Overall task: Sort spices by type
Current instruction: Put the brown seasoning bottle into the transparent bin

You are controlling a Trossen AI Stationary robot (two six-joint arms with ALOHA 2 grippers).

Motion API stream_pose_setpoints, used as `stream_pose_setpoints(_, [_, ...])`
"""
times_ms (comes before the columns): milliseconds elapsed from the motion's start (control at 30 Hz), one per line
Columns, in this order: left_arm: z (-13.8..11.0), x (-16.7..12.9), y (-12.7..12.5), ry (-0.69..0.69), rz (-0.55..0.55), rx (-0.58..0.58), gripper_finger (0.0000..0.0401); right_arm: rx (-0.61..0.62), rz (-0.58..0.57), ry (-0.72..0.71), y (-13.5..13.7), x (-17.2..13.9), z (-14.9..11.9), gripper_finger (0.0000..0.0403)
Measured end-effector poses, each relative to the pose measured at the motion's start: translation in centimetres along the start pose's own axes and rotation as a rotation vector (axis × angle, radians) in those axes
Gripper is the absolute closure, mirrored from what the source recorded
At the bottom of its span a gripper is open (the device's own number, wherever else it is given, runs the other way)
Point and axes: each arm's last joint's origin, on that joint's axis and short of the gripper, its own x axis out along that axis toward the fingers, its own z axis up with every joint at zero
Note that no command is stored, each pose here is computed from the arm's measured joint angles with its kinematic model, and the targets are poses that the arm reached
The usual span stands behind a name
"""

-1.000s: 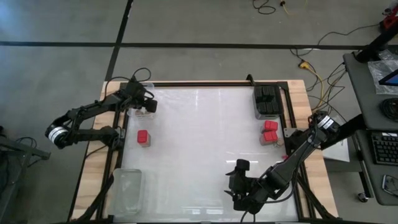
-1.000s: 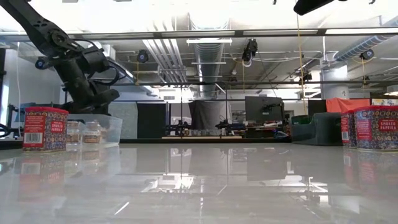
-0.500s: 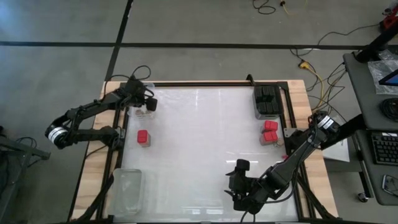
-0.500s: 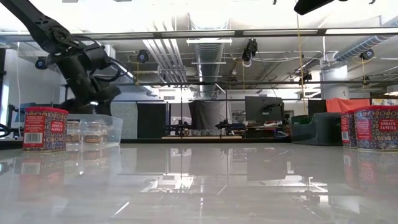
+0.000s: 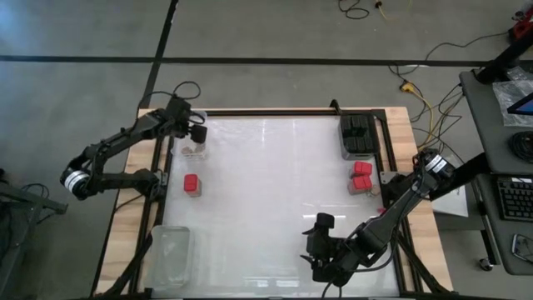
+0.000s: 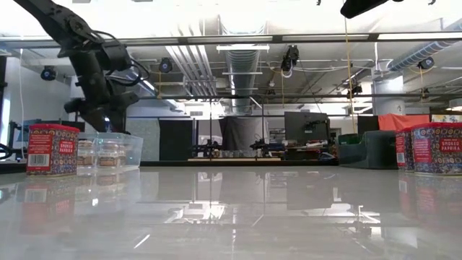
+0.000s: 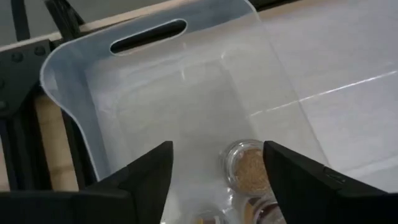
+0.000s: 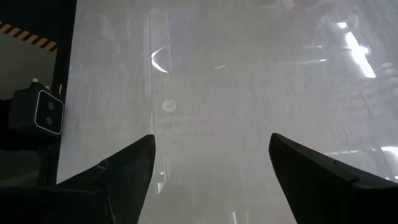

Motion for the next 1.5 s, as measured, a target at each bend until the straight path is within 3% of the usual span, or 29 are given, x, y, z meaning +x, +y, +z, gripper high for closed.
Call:
stream_pose_setpoints(133, [0.2, -0.1, -0.1, -0.004, 0.006, -0.065, 0.0213, 0.003, 0.0, 0.0, 0.0, 0.0, 0.0, 0.0109])
stream_pose_setpoints(400, [0.6, 1.5, -0.5, 0.004, 0.066, -0.132, 0.0371, 0.016, 0.004, -0.001, 0.1, -0.1, -0.1, 0.0123])
stream_pose_setpoints(467, [0.4, 2.2, -0.5, 0.029, 0.076, -0.146, 0.0393, 0.017, 0.004, -0.001, 0.1, -0.1, -0.1, 0.0125])
stream_pose_setpoints(800, [0.0, 4.2, -0.7, 0.118, 0.111, -0.157, 0.04, 0.029, 0.028, 0.004, 0.8, -0.6, -0.6, 0.0121])
stream_pose_setpoints(1233, [0.1, 3.4, -0.8, 0.1, 0.053, -0.153, 0.04, 0.03, 0.031, 0.008, 0.8, -0.7, -0.7, 0.0104])
stream_pose_setpoints(1500, [0.0, 3.5, -1.0, 0.114, 0.048, -0.148, 0.04, 0.037, 0.032, 0.008, 0.8, -0.7, -0.7, 0.0117])
